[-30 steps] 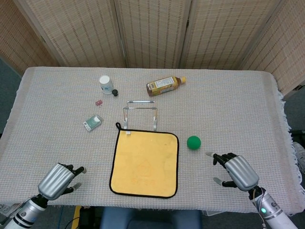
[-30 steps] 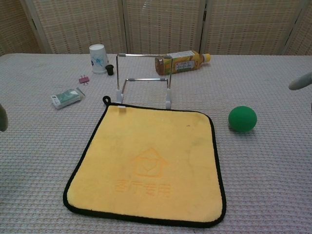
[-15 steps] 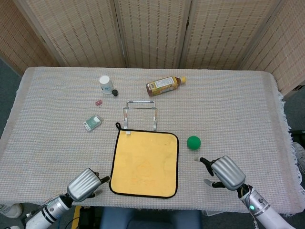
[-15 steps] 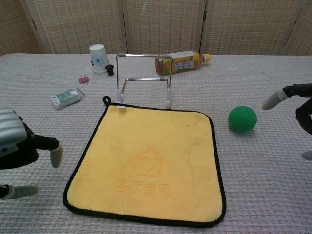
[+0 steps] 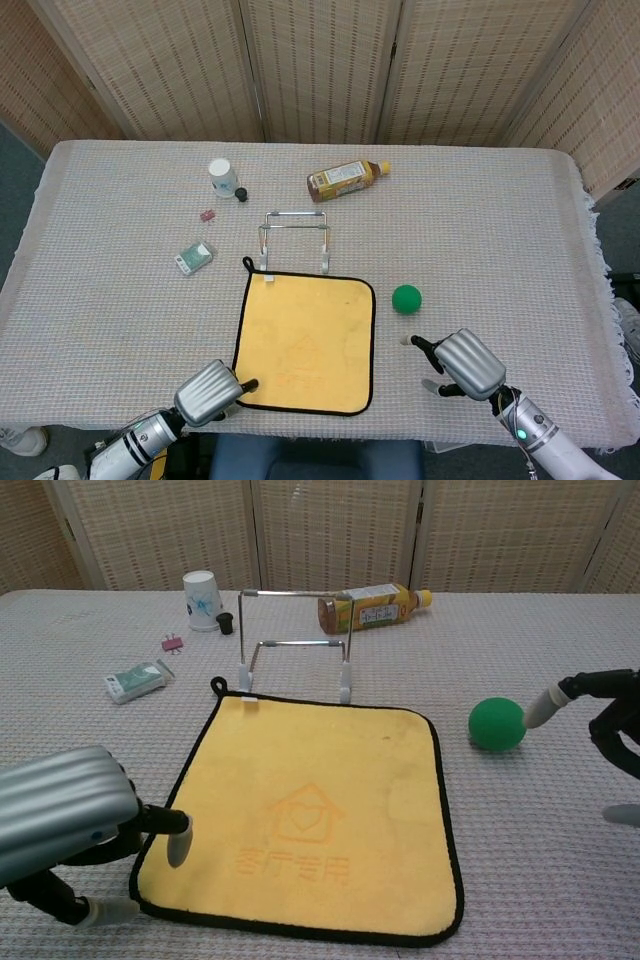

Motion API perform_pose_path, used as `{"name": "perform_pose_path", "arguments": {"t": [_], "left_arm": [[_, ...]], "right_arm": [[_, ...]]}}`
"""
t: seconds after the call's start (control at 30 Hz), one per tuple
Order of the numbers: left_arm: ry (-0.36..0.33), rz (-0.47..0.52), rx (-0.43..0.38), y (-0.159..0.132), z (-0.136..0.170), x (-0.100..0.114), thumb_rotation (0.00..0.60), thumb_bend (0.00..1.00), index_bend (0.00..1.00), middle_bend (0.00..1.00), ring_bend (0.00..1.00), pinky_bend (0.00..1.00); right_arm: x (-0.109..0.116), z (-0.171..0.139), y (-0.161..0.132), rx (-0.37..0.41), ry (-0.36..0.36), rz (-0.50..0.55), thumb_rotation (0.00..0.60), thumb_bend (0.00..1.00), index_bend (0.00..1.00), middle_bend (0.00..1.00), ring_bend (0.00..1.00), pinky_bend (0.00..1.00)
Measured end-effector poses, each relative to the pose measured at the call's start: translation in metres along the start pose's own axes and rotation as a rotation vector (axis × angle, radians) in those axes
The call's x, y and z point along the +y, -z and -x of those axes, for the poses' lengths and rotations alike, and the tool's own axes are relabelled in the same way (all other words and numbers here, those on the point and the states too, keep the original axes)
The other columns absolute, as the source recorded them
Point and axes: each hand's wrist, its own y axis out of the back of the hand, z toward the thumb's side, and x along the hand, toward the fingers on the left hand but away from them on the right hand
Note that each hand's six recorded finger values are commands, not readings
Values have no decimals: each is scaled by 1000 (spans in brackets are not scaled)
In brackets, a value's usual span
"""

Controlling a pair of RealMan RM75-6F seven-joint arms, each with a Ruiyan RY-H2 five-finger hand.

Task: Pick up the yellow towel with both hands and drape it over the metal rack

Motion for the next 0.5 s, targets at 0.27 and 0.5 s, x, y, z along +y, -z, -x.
{"name": "perform_pose_path", "arguments": {"t": [0.27,0.5], "left_arm": [[36,-24,28,2,-4,-8,600,246,474,1000,856,993],[64,-35,58,5,6,-9,600,246,469,1000,856,993]], "right_arm": [[0,-2,3,-6,4,9,600,226,256,733,825,820],[-2,-2,3,0,1,20,600,226,256,734,827,820]]}}
